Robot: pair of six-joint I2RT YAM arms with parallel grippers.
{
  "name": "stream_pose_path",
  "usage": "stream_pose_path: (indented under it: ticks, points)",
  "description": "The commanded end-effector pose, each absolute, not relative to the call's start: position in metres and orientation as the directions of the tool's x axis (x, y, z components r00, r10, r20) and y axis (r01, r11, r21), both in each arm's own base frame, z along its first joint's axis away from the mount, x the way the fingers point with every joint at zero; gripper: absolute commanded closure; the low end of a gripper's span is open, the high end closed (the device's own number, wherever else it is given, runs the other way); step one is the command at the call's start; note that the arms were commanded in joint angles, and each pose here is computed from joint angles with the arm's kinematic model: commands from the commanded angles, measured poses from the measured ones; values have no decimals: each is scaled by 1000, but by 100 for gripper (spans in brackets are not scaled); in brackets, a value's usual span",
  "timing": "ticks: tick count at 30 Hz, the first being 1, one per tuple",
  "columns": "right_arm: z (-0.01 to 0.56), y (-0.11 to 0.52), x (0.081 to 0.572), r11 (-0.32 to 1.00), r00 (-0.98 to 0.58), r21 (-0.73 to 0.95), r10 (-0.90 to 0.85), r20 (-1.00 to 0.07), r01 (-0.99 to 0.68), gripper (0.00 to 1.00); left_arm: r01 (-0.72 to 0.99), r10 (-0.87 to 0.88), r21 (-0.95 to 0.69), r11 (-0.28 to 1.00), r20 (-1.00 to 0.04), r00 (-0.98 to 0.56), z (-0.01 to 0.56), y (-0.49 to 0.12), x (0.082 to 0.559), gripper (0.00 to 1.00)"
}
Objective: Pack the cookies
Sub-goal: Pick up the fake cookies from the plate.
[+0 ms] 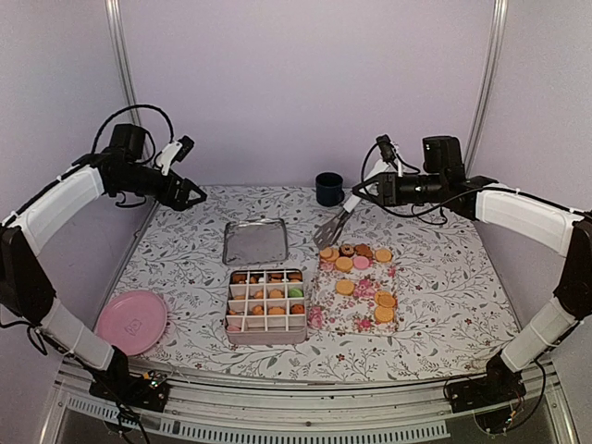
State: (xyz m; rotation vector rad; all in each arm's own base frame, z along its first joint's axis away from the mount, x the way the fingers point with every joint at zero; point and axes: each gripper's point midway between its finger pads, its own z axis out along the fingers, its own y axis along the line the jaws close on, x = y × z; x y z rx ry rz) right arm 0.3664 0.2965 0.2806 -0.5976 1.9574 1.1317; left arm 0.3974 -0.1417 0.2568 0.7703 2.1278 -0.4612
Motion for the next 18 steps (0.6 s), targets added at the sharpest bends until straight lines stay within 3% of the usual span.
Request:
stream_pose_path:
  ticks: [1,18]
  points:
    - [276,268,380,662,-512,366,-31,-859,-654,66,571,346,-4,821,-792,-503,251,-102,404,1]
    - [238,314,434,736,-439,207,-134,-888,-644,65,592,357,-77,802,-733,-579,211,-102,389,1]
